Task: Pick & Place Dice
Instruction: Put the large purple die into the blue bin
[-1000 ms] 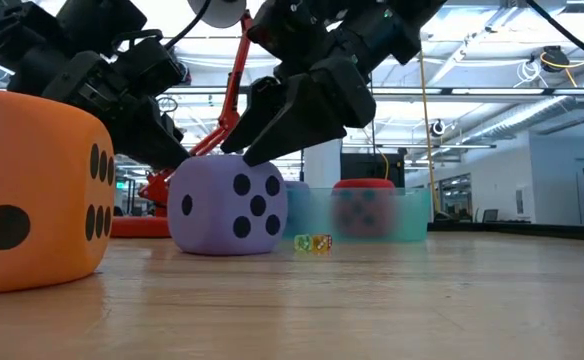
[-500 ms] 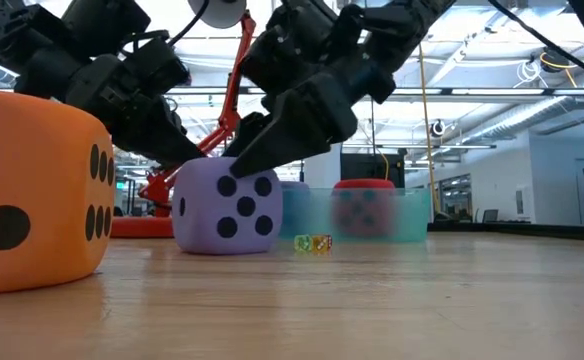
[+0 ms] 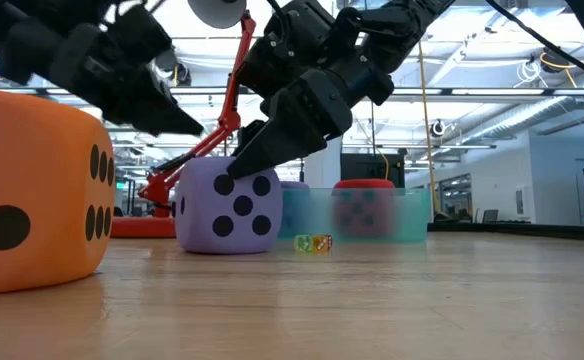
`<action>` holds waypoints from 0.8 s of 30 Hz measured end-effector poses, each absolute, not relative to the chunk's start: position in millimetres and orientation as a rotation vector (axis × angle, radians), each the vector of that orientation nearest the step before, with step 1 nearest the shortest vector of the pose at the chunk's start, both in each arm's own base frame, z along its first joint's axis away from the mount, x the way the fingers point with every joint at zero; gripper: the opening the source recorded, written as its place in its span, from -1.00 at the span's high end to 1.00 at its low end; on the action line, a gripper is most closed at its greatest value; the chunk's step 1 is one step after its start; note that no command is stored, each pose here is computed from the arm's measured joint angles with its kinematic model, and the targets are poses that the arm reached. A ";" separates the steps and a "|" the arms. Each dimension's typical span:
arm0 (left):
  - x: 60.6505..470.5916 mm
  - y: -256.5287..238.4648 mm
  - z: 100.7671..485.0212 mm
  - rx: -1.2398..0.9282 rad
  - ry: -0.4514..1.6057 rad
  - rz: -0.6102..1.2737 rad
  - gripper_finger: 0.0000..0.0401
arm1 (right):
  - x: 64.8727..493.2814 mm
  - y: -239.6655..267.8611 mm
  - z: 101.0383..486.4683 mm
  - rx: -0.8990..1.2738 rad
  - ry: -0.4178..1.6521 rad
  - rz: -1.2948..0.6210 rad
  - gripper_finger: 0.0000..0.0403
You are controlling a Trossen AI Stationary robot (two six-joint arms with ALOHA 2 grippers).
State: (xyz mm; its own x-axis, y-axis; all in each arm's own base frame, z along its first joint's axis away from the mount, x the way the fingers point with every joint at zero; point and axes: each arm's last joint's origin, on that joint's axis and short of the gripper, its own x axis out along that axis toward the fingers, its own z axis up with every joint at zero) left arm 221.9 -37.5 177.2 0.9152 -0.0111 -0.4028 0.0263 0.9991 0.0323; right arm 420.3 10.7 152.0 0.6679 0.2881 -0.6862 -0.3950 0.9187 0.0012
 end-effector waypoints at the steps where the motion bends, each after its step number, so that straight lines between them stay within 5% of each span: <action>1: 219.0 -39.1 180.2 0.043 0.409 -0.005 0.94 | 420.0 10.7 151.8 -0.152 0.749 0.386 -0.93; 12: 189.6 -56.7 203.7 0.051 0.355 0.062 0.90 | 418.3 10.8 160.7 -0.156 0.730 0.359 -0.73; 24: 182.3 -63.8 204.1 0.069 0.359 0.109 0.89 | 396.6 21.2 228.0 -0.223 0.626 0.284 -0.71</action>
State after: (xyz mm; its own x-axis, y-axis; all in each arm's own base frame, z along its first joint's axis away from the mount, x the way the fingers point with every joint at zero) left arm 182.3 -63.8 204.1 0.9305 0.1190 -0.3465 -0.0946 0.9918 0.0865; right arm 396.6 21.2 228.0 0.7739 0.1934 -0.6030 -0.3269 0.9376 -0.1189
